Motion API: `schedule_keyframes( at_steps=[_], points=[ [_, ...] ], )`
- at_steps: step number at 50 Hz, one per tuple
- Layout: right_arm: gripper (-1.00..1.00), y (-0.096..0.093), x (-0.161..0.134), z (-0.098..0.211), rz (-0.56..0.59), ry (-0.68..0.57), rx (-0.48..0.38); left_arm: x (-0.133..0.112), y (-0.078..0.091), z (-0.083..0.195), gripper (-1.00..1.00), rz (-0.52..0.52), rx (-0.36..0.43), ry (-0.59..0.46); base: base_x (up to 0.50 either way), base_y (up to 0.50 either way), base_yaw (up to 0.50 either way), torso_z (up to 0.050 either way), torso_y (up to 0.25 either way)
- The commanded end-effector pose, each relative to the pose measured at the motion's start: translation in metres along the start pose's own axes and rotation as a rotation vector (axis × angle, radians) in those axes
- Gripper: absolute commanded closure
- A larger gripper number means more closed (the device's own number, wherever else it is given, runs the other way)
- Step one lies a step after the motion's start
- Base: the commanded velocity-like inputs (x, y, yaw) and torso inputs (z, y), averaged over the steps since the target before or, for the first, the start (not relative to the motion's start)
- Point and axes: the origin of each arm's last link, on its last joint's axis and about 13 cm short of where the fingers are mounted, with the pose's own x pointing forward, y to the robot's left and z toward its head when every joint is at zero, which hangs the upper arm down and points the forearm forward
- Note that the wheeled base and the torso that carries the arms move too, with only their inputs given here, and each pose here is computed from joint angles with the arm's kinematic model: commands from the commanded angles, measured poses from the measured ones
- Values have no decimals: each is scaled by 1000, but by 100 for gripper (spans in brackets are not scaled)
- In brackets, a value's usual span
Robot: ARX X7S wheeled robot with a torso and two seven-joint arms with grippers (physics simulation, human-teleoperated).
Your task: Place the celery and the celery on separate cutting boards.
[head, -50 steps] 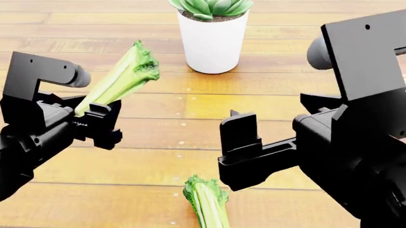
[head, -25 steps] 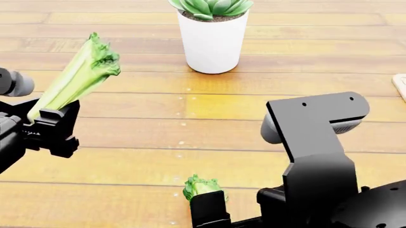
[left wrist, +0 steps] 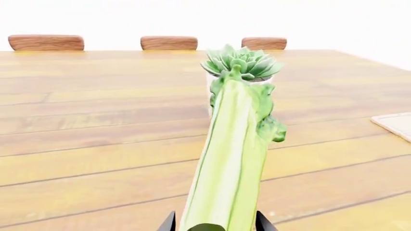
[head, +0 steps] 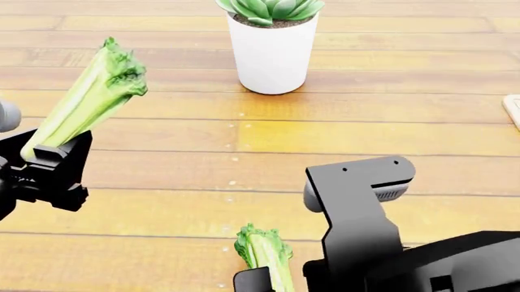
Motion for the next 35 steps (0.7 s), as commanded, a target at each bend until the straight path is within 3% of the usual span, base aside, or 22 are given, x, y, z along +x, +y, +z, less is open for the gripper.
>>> schedule_keyframes(
  at_steps=[1, 31, 32, 35],
  points=[
    [-100, 2, 27, 2, 20, 62, -16, -2, -2, 1, 100, -7, -9, -16, 0, 0, 0, 0, 0],
    [-100, 2, 52, -9, 32, 104, -32, -3, -3, -7, 100, -15, -24, -4, 0, 0, 0, 0, 1],
    [100, 2, 51, -7, 28, 93, -33, -3, -3, -7, 100, -15, -24, -4, 0, 0, 0, 0, 0],
    [100, 1, 48, -4, 15, 70, -33, -3, -3, -7, 100, -16, -24, -5, 0, 0, 0, 0, 0]
  ],
)
